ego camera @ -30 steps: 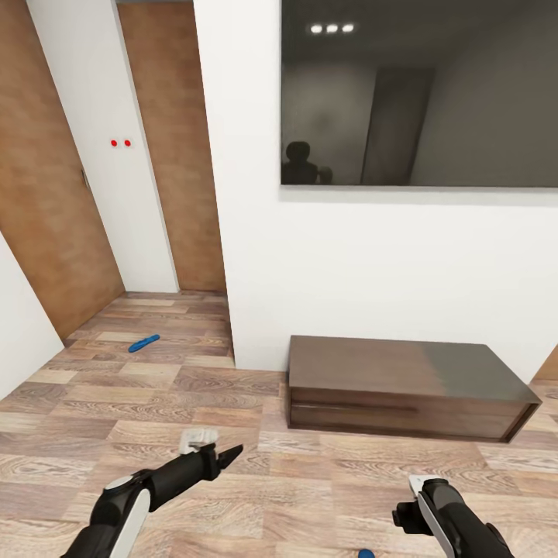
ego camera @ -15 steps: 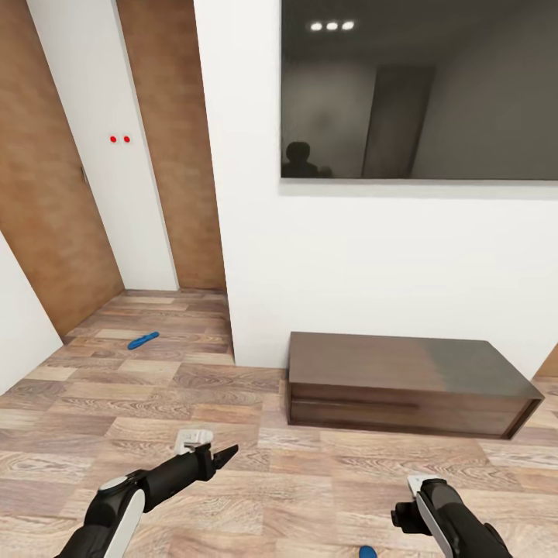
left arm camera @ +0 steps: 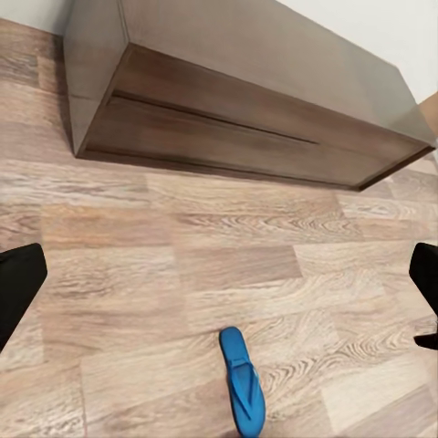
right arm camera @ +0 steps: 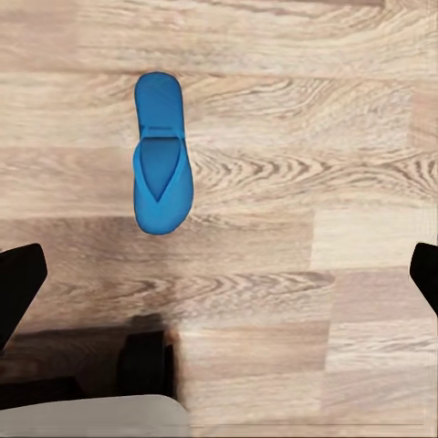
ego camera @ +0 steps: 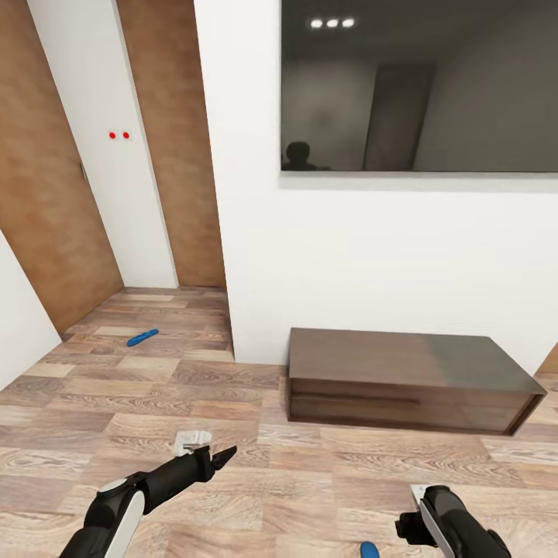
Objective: In the bedroom, move the book from the bed onto either nightstand, and place the two sandals side by side next to the bed.
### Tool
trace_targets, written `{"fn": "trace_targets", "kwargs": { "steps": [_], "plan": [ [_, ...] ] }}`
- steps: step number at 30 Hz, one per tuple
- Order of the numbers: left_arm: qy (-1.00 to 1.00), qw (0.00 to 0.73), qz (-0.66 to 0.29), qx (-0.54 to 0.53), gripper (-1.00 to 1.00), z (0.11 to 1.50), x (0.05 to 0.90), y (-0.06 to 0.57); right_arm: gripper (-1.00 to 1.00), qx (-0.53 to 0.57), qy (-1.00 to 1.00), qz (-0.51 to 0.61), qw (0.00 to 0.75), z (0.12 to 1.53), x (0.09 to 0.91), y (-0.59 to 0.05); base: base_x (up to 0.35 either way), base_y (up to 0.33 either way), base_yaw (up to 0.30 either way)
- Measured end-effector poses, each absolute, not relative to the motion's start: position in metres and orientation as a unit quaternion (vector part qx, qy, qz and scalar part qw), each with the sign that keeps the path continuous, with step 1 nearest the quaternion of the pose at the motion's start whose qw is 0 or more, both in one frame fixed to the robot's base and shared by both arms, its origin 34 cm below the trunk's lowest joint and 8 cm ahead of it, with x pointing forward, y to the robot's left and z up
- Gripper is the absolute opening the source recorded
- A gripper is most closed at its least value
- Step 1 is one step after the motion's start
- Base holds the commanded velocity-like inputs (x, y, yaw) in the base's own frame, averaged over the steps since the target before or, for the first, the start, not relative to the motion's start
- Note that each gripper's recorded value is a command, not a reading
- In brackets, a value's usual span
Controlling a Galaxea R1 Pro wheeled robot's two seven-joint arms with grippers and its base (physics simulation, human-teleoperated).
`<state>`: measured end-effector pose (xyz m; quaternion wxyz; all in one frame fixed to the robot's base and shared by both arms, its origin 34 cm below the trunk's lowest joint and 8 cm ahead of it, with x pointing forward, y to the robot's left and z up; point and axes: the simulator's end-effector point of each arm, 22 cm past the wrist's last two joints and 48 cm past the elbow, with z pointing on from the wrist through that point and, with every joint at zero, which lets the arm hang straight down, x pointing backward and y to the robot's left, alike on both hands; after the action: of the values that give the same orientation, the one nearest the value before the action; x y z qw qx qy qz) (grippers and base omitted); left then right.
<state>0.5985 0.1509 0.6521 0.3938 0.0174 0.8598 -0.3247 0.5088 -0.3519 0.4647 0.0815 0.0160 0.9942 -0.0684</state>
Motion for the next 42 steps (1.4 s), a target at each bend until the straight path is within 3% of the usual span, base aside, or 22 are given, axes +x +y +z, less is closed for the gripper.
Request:
{"fn": "trace_targets", "kwargs": {
  "steps": [11,23,42],
  "plan": [
    [0.860,0.394,-0.325,0.018,1.00,0.631,0.595,0.151,1.00,0.021,0.997,-0.066,0.019,0.416,0.456,-0.353,0.000,0.000,0.000],
    [0.859,0.393,-0.327,0.018,1.00,0.607,0.591,0.149,1.00,0.019,0.997,-0.067,0.034,0.397,0.465,-0.353,0.000,0.000,0.000],
    [0.859,0.392,-0.330,0.019,1.00,0.567,0.583,0.146,1.00,0.009,0.991,-0.068,0.119,0.396,0.520,-0.348,0.000,0.000,0.000]
  ]
}}
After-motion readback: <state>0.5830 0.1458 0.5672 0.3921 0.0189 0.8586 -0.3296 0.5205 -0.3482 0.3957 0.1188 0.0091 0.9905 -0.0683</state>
